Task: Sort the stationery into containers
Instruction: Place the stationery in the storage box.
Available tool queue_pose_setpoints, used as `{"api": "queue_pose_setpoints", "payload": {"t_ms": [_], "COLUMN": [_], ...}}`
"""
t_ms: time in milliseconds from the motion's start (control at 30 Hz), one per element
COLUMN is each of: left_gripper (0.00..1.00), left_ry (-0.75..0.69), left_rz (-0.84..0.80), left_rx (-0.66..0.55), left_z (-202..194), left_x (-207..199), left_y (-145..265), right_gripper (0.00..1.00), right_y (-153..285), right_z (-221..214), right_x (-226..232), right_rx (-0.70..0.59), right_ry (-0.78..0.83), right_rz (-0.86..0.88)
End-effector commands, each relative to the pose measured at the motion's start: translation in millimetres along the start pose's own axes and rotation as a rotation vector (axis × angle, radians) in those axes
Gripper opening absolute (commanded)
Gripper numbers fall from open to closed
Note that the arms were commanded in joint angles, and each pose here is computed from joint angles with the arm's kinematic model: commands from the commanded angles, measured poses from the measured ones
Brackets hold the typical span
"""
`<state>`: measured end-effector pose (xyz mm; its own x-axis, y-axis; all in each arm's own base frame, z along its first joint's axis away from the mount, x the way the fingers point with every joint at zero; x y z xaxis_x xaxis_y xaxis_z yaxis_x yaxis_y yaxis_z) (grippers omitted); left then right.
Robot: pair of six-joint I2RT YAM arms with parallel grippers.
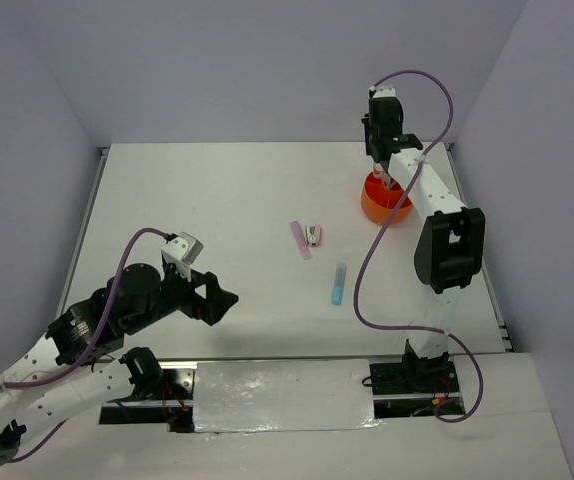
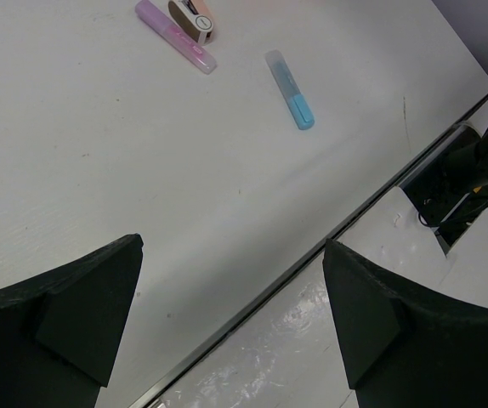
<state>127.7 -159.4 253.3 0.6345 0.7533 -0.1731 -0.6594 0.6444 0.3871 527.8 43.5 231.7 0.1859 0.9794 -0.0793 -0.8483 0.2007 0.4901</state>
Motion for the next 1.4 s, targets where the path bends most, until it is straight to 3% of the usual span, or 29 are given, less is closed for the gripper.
{"api": "queue_pose_setpoints", "payload": {"t_ms": [0, 533, 733, 767, 1000, 1033, 1200, 1367], "left_gripper": [0.99, 0.99, 0.99, 0.99, 0.99, 0.99, 0.99, 0.99], "left_ry": [-0.017, -0.016, -0.017, -0.017, -0.017, -0.018, -0.011, 0.026], "left_rz": [-0.029, -0.026, -0.026, -0.026, -0.019, -0.014, 0.015, 0.148], "left_rx": [-0.033, -0.036, -0.036, -0.036, -0.033, -0.031, -0.013, 0.03], "left_z": [7, 7, 7, 7, 7, 6, 5, -1], "left_x": [-4, -4, -4, -4, -3, -2, 1, 18], "left_y": [1, 1, 1, 1, 0, -1, -4, -10], "right_gripper": [0.01, 0.18, 0.44, 0.53, 0.77, 0.86, 0.93, 1.0], "right_y": [-2, -14, -10, -9, -2, 4, 49, 105], "right_z": [12, -14, -14, -14, -11, -5, 46, 86], "right_x": [-7, -9, -13, -12, -8, -6, -1, -3], "right_rx": [-0.023, 0.01, 0.003, 0.001, -0.011, -0.023, -0.127, -0.224], "right_ry": [-0.024, -0.06, -0.075, -0.076, -0.094, -0.098, -0.165, -0.192], "right_rz": [0.003, -0.001, -0.012, -0.012, 0.033, 0.055, 0.141, 0.165]}}
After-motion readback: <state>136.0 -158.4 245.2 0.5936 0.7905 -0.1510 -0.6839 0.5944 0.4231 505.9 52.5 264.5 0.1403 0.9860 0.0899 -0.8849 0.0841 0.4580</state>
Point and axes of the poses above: each gripper's point midway between its finger pads, its own y axis back along the fingers, its own x axis along the line the jaws close on, z = x × y, the point moved 3 cm from there along y, back along the fingers, and after that the axes turned 9 degrees about -y, right-handed, at the moved point
